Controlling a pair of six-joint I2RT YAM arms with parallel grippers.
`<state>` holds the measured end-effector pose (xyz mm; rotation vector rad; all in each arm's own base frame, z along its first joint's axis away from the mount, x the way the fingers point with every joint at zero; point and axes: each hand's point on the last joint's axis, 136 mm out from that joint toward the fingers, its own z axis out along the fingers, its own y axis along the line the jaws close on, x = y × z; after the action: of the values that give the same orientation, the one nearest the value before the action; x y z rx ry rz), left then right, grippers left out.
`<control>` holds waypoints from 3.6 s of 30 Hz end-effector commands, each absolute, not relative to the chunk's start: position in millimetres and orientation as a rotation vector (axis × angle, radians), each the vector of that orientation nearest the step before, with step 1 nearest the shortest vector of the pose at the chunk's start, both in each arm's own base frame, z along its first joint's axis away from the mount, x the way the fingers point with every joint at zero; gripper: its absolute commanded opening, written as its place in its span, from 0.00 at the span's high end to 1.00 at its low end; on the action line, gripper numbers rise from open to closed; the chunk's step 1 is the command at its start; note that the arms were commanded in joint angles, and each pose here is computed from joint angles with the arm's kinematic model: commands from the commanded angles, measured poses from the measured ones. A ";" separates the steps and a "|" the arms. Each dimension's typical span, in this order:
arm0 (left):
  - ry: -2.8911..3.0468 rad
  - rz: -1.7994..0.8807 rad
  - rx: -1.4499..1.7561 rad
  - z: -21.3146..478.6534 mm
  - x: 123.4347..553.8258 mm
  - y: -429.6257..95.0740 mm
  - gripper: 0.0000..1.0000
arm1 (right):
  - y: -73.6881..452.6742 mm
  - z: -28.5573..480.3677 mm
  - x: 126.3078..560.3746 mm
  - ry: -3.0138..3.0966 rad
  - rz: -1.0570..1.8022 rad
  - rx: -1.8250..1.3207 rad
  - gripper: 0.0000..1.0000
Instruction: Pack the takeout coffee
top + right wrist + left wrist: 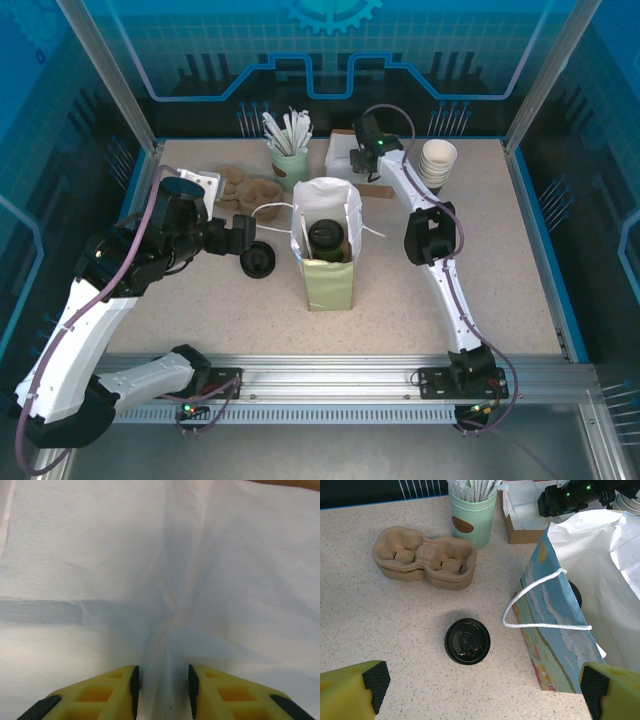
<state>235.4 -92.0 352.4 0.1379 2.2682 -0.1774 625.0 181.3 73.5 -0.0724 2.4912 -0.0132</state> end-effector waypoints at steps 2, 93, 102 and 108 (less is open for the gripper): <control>2.251 -0.189 0.118 357.3 236.8 -90.9 0.01 | 181.9 139.4 631.1 2.380 0.049 -0.040 0.70; 2.253 -0.224 0.096 348.1 229.3 -89.9 0.01 | 182.4 260.5 596.5 2.239 0.084 -0.016 1.00; 2.237 -0.223 0.097 349.6 232.9 -91.0 0.01 | 196.6 382.1 530.9 2.086 0.210 -0.061 1.00; 2.233 -0.222 0.094 345.8 237.1 -92.8 0.01 | 213.6 433.1 474.4 2.057 0.423 -0.078 1.00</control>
<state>232.9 -92.7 342.6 0.1122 2.2624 -0.2092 506.8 204.1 413.9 -0.0636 2.0420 0.2977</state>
